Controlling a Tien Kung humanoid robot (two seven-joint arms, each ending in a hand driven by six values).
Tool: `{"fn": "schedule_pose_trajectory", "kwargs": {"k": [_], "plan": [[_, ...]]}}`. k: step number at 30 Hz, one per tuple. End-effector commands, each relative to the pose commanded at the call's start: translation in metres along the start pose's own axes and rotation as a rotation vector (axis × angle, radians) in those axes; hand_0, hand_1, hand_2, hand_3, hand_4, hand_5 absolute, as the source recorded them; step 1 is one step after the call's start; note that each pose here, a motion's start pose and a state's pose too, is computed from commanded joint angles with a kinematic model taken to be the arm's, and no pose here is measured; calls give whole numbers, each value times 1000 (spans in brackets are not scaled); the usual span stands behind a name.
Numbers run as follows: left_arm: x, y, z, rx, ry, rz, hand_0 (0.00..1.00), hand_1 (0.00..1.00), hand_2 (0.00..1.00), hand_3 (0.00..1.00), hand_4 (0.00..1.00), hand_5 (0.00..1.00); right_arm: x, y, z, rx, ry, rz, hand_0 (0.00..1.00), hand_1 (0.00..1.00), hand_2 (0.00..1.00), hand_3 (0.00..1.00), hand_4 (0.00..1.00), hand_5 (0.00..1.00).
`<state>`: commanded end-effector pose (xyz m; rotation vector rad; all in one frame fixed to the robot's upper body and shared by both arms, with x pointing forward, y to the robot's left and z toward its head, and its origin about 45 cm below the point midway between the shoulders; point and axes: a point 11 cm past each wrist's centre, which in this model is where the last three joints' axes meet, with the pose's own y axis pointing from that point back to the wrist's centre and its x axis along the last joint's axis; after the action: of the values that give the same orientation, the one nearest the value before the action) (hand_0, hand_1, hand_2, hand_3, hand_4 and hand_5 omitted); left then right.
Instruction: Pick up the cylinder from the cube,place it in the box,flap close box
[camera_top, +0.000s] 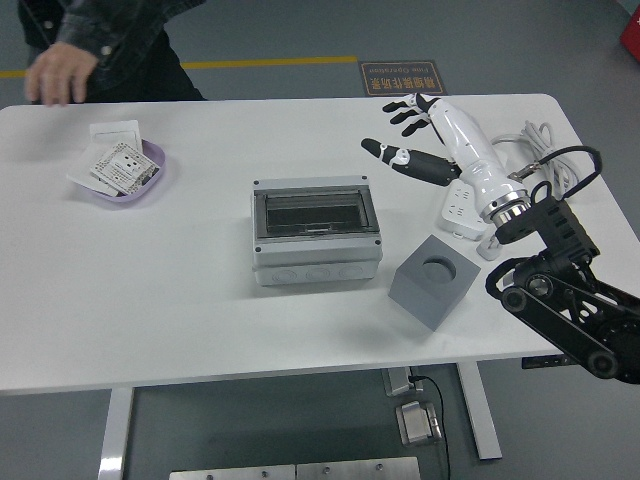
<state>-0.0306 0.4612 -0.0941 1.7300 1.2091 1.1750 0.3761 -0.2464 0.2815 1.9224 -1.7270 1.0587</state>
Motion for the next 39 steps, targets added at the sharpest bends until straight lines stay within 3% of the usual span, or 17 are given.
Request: {"fn": "schedule_pose_trajectory", "kwargs": {"k": [14,15,16,20,21,25,38,39], "plan": [[2,-3,-11,19,18,-2,666,707,601,610,595,134,53,69,98,-249,-464,254,591,540,616,692,980,787],[2,-3,-11,20,19,-2,666,707,601,609,594,133,58,72,101,-255,-487,276,641,613,655,722,991,763],[2,-3,-12,21,21,-2,666,707,601,609,594,133,64,74,104,-261,-512,299,641,613,655,722,991,763],[3,-4,-14,23,26,-2,666,707,601,609,594,133,75,79,112,-275,-596,354,641,613,655,722,991,763],[3,-4,-14,23,27,-1,666,706,600,607,593,133,75,80,113,-278,-612,360,725,657,683,734,998,678],[5,-3,-15,23,27,2,666,706,600,607,593,133,73,82,115,-288,-665,371,725,657,683,734,998,678],[20,-2,-14,17,25,27,666,707,599,607,592,133,69,83,106,-271,-664,359,742,678,694,728,998,620],[19,-2,-15,17,27,27,666,706,598,607,591,133,70,83,104,-267,-662,360,778,722,735,735,998,607]]}}
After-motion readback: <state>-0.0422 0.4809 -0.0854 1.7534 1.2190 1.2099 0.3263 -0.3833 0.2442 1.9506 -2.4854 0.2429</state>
